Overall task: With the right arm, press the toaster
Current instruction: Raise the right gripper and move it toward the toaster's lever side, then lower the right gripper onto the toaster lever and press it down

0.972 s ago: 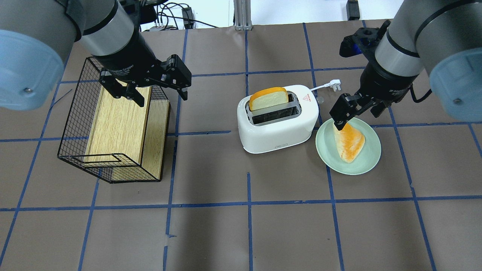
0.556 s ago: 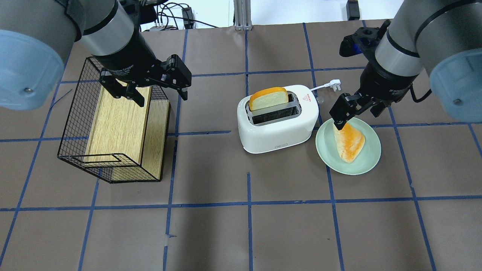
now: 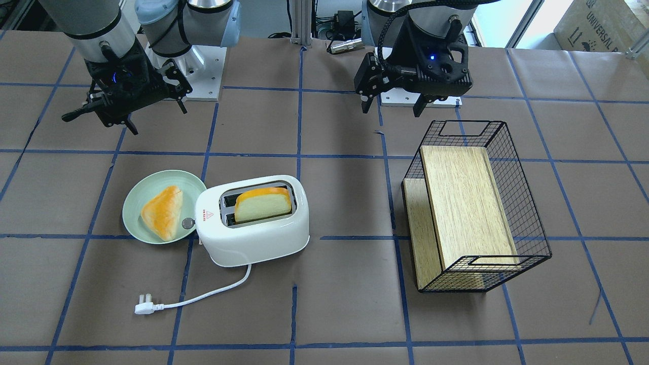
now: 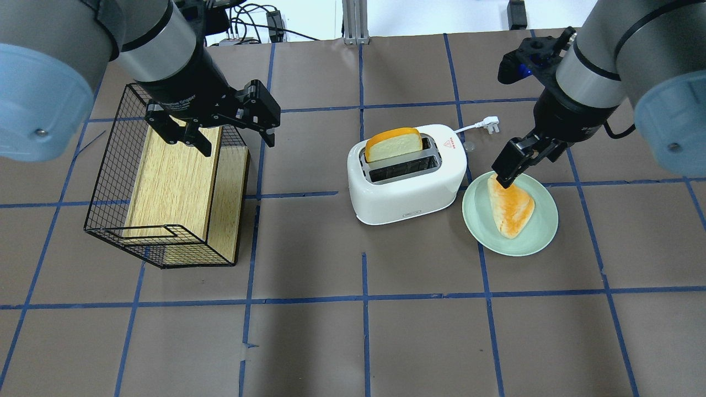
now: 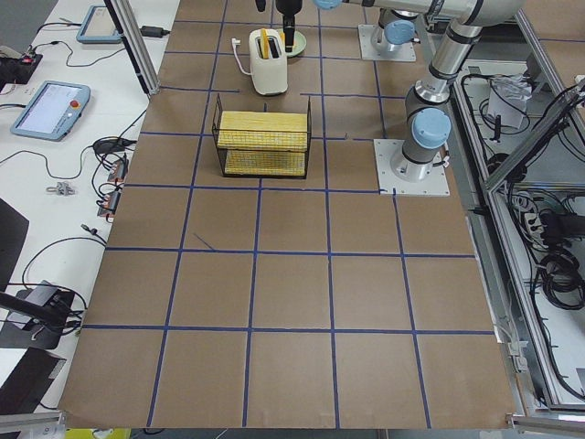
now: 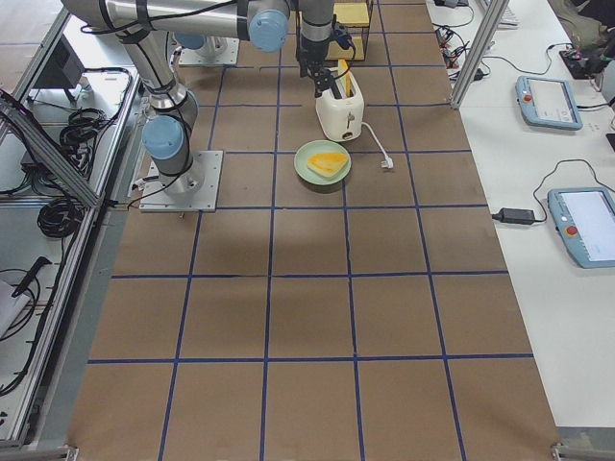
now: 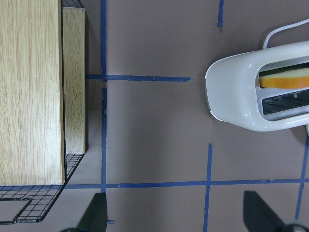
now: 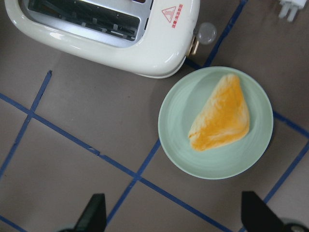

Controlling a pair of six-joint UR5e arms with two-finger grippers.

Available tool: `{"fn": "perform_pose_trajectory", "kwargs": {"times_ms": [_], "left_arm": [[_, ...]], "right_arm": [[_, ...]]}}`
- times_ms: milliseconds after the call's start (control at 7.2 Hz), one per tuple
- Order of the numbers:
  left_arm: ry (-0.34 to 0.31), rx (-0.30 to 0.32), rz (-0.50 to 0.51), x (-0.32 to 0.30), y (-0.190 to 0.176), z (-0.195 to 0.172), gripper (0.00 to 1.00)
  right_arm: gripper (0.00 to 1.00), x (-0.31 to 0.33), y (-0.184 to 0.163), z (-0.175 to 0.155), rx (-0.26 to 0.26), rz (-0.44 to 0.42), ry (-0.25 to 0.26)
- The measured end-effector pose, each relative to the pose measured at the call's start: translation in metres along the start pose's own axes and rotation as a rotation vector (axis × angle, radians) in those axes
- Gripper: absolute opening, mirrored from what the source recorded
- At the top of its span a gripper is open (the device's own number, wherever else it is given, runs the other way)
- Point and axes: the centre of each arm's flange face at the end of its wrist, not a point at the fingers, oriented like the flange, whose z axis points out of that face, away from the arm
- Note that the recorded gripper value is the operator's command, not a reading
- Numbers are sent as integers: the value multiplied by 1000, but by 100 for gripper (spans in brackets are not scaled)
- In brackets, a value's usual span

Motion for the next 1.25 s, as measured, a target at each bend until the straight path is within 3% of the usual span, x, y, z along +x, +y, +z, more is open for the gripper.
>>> {"fn": "perform_pose_trajectory", "kwargs": {"times_ms": [139, 278, 417, 556, 1250], "left_arm": [[0, 0, 0, 0, 0, 0, 100], [0, 0, 0, 0, 0, 0, 100], [0, 0, 0, 0, 0, 0, 100], [0, 0, 0, 0, 0, 0, 100], [0, 0, 0, 0, 0, 0, 100]], "right_arm": [[79, 21, -5, 8, 17, -195, 15], [47, 40, -16, 24, 27, -342, 29], [30, 53, -26, 40, 38, -434, 49], [25, 58, -32, 53, 40, -509, 56], [23, 33, -84, 98, 57, -733, 87]]}}
